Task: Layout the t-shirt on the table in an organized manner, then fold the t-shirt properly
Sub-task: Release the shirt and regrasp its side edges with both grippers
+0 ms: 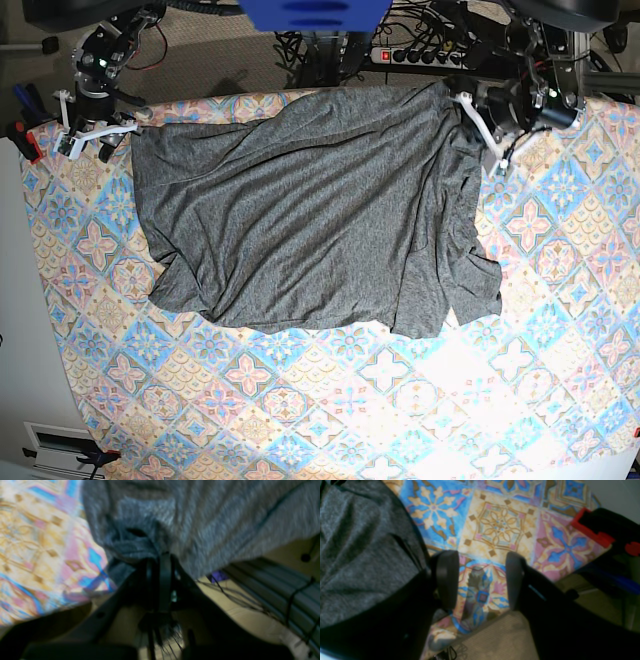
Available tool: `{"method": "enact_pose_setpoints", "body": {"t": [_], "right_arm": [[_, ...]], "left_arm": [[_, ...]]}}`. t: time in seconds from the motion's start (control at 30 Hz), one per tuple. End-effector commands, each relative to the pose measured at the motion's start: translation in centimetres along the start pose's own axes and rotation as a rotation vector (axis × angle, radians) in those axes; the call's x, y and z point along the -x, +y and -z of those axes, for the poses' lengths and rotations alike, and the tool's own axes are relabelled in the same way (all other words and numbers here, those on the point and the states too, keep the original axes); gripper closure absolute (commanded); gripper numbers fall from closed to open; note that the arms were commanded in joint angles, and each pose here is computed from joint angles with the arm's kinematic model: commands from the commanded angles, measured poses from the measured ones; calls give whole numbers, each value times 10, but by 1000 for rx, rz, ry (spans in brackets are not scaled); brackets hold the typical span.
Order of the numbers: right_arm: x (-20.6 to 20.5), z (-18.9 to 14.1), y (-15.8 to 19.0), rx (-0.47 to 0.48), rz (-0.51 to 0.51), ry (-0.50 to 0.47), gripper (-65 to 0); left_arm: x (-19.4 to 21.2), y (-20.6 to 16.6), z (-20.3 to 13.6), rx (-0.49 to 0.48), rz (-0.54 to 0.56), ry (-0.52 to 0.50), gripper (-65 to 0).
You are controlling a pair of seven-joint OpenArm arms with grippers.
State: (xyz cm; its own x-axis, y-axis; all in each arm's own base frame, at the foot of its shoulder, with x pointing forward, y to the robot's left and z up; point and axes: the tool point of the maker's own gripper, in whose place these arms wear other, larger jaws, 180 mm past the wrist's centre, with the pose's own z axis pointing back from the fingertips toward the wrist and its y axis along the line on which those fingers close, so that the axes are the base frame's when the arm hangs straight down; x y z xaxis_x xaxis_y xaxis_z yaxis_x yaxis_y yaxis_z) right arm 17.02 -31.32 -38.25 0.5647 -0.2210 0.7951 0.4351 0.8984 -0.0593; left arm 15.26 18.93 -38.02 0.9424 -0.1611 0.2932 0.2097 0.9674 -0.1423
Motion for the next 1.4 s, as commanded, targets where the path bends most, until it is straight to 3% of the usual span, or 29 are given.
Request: {"method": "enact_pose_setpoints", "body": {"t": [0.0,0.07,0.1,0.23,0.37,0.4,0.6,0.8,0.87,1.03,1.13,1.37], "right_arm": [[-16,-1,3,-11,-13,-52,-289],[-15,1,12,-35,-20,-51,-289],[-15,1,15,-42,-22,-51,-289],[-15,2,18,-50,-22,-50,-289],[-14,2,18,-52,-22,-48,-289],[-14,2,18,-52,-22,-48,-289],[-16,2,18,-52,-23,-52,-289],[-16,2,18,-51,-25,-51,-288],[-16,2,18,-51,-25,-51,-288],[-16,2,17,-49,-25,-53,-287],[-16,2,17,-49,-24,-54,-287],[-21,3,21,-69,-34,-69,-285]], "left_arm": [[-7,4,-6,-15,-5,-30,0],[-10,4,-6,-11,-24,-38,-2],[-10,4,-6,-11,-32,-40,-46],[-10,4,-6,-11,-38,-40,-332],[-42,8,-11,-21,-20,-117,-633],[-50,9,-13,-24,-16,-136,-650],[-58,7,-16,-12,-12,-160,-650],[-65,-13,-18,103,-18,-198,-650],[-68,-17,-20,129,-15,-211,-570],[-94,-17,-29,140,-1,-280,-201],[-112,-15,-36,133,11,-327,-13],[-143,-9,-51,112,23,-411,0]]}}
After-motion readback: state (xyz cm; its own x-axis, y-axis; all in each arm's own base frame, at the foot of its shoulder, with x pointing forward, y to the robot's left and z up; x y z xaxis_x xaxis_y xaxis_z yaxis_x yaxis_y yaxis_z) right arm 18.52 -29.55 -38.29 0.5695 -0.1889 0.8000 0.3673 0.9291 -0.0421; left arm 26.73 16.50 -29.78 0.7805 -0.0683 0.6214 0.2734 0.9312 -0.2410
